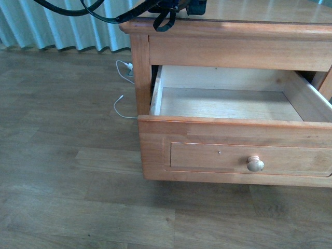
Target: Put charger into drawer
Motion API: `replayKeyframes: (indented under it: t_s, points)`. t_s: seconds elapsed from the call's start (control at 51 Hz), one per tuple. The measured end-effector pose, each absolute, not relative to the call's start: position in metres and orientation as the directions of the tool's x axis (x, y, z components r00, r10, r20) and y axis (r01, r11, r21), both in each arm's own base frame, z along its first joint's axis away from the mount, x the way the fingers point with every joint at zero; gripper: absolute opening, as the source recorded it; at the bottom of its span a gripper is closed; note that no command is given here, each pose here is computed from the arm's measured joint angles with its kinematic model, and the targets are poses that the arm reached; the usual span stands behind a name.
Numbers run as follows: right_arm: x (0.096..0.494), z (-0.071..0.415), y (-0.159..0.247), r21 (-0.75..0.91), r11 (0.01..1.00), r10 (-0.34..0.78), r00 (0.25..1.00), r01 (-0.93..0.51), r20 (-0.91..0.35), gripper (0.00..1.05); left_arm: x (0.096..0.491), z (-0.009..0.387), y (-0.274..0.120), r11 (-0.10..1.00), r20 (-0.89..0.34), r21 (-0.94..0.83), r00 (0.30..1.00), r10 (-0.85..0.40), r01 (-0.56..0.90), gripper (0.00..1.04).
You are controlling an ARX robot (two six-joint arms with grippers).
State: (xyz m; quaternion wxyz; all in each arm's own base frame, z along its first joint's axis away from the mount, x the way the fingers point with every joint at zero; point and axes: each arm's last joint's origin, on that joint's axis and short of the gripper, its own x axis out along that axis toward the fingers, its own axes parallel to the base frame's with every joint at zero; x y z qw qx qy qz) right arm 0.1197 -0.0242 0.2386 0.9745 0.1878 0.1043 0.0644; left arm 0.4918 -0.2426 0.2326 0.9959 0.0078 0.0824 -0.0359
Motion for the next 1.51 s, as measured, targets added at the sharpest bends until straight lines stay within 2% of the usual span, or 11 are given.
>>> replayKeyframes:
  t_s: [0.078,0.176,0.49,0.921,1.058,1.234,1.332,1.509]
  points:
    - [0.12,0.239,-0.024,0.38,0.921,0.165,0.97,-0.086,-0.179,0.97,0.492,0.232,-0.242,0.998,-0.16,0.009,0.985,-0.063,0.065,0.16]
    - [0.12,0.239,-0.024,0.38,0.921,0.165,0.97,-0.086,-0.179,0.97,0.491,0.228,-0.242,0.998,-0.165,0.012,0.984,-0.062,0.065,0.1]
    - [0.12,0.239,-0.024,0.38,0.921,0.165,0.97,-0.086,-0.179,0.97,0.473,0.237,-0.229,0.998,-0.146,0.002,0.987,-0.066,0.067,0.09]
    - [0.12,0.239,-0.024,0.38,0.921,0.165,0.97,-0.086,-0.179,0.97,0.392,0.28,-0.184,0.986,-0.079,-0.059,0.984,-0.157,0.153,0.09]
    - [0.12,0.239,-0.024,0.38,0.921,0.165,0.97,-0.086,-0.179,0.97,0.357,0.276,-0.17,0.976,-0.109,-0.079,0.971,-0.21,0.202,0.09]
    - [0.12,0.239,-0.024,0.38,0.921,0.165,0.97,-0.086,-0.179,0.97,0.324,0.266,-0.173,0.955,-0.151,-0.078,0.944,-0.294,0.285,0.09]
    - [0.12,0.239,-0.024,0.38,0.921,0.165,0.97,-0.086,-0.179,0.97,0.311,0.256,-0.182,0.941,-0.194,-0.071,0.921,-0.337,0.33,0.09]
    - [0.12,0.239,-0.024,0.38,0.921,0.165,0.97,-0.086,-0.179,0.97,0.311,0.237,-0.192,0.941,-0.251,-0.045,0.907,-0.337,0.337,0.09]
